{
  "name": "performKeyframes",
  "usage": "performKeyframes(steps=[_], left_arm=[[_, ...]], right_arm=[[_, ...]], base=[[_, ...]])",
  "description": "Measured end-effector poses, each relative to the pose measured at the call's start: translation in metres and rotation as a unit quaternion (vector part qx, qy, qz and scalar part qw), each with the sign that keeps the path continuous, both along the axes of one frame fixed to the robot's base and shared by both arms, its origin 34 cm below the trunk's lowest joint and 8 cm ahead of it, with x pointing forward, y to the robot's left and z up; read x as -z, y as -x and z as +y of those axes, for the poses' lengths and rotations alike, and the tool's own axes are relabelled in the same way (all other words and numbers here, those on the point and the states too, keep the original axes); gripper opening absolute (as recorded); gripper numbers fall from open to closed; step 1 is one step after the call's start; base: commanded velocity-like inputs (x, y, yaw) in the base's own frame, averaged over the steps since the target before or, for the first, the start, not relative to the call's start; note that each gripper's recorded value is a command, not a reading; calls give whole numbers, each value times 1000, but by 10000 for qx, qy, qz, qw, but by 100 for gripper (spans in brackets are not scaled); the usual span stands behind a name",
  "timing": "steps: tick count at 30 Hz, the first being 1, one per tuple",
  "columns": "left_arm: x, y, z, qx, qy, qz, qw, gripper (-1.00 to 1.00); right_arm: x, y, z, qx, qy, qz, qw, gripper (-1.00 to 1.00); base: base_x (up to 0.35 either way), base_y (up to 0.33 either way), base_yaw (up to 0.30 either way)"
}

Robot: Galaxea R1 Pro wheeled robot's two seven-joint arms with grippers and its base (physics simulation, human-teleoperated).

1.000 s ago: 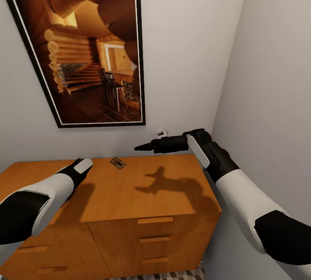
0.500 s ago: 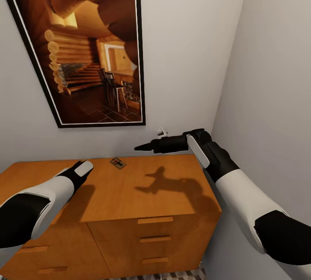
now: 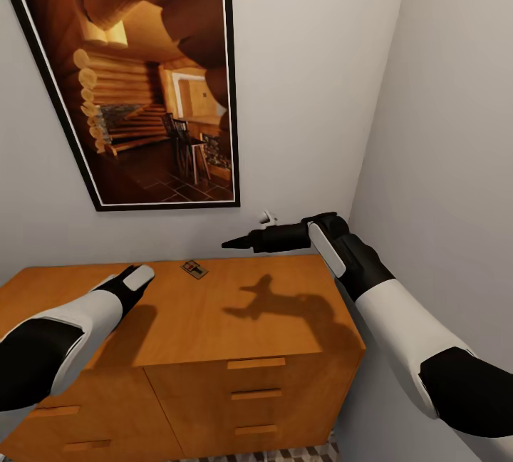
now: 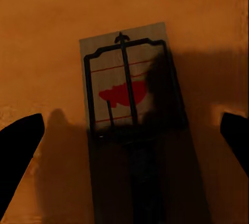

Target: Take the four mousetraps from the cabinet in the bathroom and place them on the bathroom floor. Make sure all four end up on the same floor surface, and ensure that at least two of them are either under or directly next to the same bathroom sink.

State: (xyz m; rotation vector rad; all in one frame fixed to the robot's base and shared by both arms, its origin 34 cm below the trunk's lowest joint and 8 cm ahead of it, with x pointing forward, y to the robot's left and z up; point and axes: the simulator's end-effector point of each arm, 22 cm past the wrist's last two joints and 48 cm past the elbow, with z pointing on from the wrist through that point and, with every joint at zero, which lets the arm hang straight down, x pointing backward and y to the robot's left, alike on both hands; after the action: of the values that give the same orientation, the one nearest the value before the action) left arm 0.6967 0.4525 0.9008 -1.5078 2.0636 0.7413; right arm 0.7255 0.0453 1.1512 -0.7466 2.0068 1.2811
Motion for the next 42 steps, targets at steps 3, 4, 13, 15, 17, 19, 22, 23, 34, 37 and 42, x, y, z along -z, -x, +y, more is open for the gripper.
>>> performKeyframes(steps=[3,4,13,15,17,19,22,23,34,37,42], left_arm=[[3,-5,-6,28,105,-132,9999,-100],[3,-6,-7,49,120,-164,9998,-100],[6,-18,-15,127,336,-426,9985,-100],[6,-18,-15,131,337,-430,9984,-100],[6,-18,-16,131,340,-430,9984,-100],[6,-18,-16,109,358,-425,9984,-100],[6,-13,-13,15,362,-362,9987,-100],[6,-8,-9,-35,317,-276,9991,-100],[-87,-37,-32,-415,201,-764,9960,-100],[-104,-40,-37,-417,197,-863,9952,-100],[-129,-45,-43,-419,192,-1057,9933,-100]], right_arm=[[0,0,0,2,0,-1,10000,100],[0,0,0,2,0,-2,10000,100],[1,0,-1,9,7,7,10000,100],[1,0,-1,10,8,9,10000,100],[1,-1,-1,15,8,11,10000,100],[2,-1,-1,23,13,16,10000,100],[2,-1,-2,30,17,18,10000,100],[2,-2,-2,32,15,18,10000,100],[3,-2,-2,41,22,27,10000,100],[3,-2,-2,40,19,27,10000,100],[3,-2,-2,43,23,30,10000,100]], base=[[0,0,0],[0,0,0],[0,0,0],[0,0,0],[0,0,0],[0,0,0],[0,0,0],[0,0,0],[0,0,0],[0,0,0],[0,0,0]])
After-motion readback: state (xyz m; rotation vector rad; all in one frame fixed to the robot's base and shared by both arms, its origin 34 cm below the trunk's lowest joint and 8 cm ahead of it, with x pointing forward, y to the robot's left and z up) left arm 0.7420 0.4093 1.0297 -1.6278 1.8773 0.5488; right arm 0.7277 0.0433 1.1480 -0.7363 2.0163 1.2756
